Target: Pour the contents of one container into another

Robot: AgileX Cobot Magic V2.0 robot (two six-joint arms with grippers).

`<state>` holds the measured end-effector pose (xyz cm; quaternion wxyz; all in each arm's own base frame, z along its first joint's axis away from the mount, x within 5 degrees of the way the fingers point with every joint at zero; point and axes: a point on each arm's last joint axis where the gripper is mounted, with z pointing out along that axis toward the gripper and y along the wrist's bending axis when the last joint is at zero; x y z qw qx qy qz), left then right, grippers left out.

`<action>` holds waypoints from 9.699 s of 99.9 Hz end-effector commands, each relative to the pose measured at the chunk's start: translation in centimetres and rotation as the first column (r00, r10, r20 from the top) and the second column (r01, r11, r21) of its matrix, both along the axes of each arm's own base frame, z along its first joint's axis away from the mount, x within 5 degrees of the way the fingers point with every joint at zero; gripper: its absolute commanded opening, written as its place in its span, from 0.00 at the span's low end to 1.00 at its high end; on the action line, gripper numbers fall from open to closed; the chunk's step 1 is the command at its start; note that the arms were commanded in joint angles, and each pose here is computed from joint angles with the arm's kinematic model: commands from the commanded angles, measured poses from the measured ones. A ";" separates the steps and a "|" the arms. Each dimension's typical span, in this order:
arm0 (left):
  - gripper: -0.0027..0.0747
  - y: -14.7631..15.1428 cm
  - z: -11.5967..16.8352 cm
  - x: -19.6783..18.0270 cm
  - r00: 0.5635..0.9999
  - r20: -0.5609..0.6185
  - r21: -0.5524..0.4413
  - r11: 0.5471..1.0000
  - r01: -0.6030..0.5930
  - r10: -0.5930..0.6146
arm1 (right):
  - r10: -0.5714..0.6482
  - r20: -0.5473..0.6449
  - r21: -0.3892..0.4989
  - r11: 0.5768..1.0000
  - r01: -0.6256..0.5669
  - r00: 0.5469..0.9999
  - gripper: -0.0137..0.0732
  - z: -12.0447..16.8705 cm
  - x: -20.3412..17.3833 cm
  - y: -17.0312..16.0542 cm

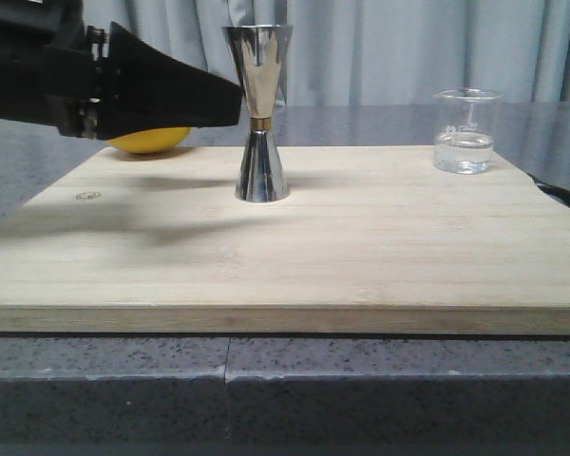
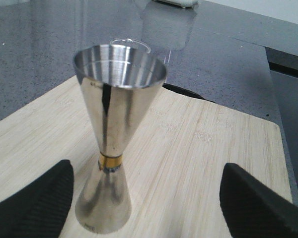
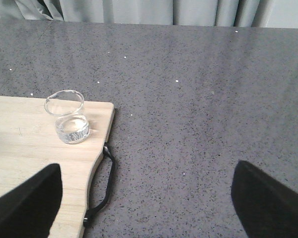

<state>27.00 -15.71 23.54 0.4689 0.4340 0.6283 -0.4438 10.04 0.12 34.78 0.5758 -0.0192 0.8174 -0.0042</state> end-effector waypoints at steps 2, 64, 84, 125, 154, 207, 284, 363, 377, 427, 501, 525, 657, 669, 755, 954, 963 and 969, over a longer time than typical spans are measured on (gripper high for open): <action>0.76 -1.1 2.4 0.5 0.998 0.051 -0.119 0.992 0.030 -0.024 | -0.004 0.102 -0.010 1.000 0.005 0.995 0.88 1.7 0.3 -0.1; 0.75 -4.8 1.2 2.6 0.993 0.050 -0.116 0.987 0.113 -0.108 | -0.004 0.102 -0.010 1.000 0.005 0.995 0.88 1.7 0.3 -0.1; 0.56 -4.8 1.3 2.6 0.993 0.050 -0.118 0.986 0.115 -0.109 | -0.004 0.102 -0.010 1.000 0.005 0.995 0.88 1.7 0.3 -0.1; 0.34 -5.0 2.0 2.9 0.991 0.079 -0.125 0.985 0.118 -0.109 | -0.004 0.102 -0.010 1.000 0.005 0.995 0.88 1.7 0.3 -0.1; 0.34 -5.1 2.4 3.0 0.989 0.092 -0.133 0.983 0.125 -0.113 | -0.005 0.108 -0.010 1.000 0.006 0.994 0.88 1.7 0.3 -0.1; 0.34 -5.4 4.7 3.2 0.970 0.170 -0.199 0.959 0.204 -0.171 | -0.006 0.123 -0.013 1.000 0.007 0.992 0.88 1.9 0.4 -0.1; 0.34 -5.3 5.7 3.1 0.968 0.193 -0.201 0.959 0.201 -0.163 | 0.177 0.003 -0.069 0.982 -0.176 0.984 0.88 0.5 3.1 1.9; 0.34 -5.3 5.7 3.1 0.968 0.193 -0.201 0.959 0.201 -0.163 | 0.263 0.111 0.005 0.964 -0.265 0.958 0.88 -7.5 11.7 7.2; 0.34 -5.3 5.7 3.1 0.968 0.193 -0.201 0.959 0.201 -0.163 | 0.230 0.209 0.000 0.972 -0.235 0.951 0.88 -8.6 13.0 7.5; 0.34 -5.3 5.7 3.1 0.968 0.193 -0.201 0.959 0.201 -0.163 | 0.189 0.330 0.018 0.978 -0.206 0.925 0.88 -11.3 16.5 8.6; 0.34 -5.3 5.7 3.1 0.968 0.193 -0.201 0.959 0.201 -0.163 | 0.186 0.315 0.012 0.980 -0.200 0.931 0.61 -13.0 18.8 9.5; 0.34 -5.3 5.7 3.1 0.968 0.193 -0.201 0.959 0.201 -0.163 | 0.189 0.296 0.012 0.979 -0.202 0.936 0.59 -13.2 18.8 9.5; 0.34 -5.3 5.7 3.1 0.968 0.193 -0.200 0.959 0.200 -0.162 | 0.488 0.038 -0.218 0.856 -0.469 0.872 0.47 3.3 14.1 11.9; 0.34 -5.3 5.7 3.1 0.968 0.193 -0.200 0.959 0.200 -0.162 | 0.535 0.002 -0.270 0.814 -0.515 0.845 0.47 5.0 13.4 12.8; 0.34 -5.3 5.7 3.1 0.968 0.193 -0.200 0.959 0.200 -0.162 | 0.602 -0.355 -0.462 0.552 -0.694 0.715 0.47 6.2 16.5 17.7; 0.34 -5.3 5.7 3.1 0.968 0.193 -0.200 0.959 0.200 -0.162 | 0.559 -0.417 -0.806 0.136 -0.576 0.716 0.47 7.2 17.0 19.4; 0.34 -5.3 5.7 3.1 0.968 0.193 -0.200 0.959 0.200 -0.162 | 0.560 -0.421 -0.809 0.123 -0.574 0.713 0.47 7.2 17.0 19.4; 0.34 -5.3 5.7 3.1 0.968 0.193 -0.200 0.959 0.200 -0.162 | 0.561 -0.426 -0.814 0.105 -0.572 0.710 0.47 7.2 17.0 19.4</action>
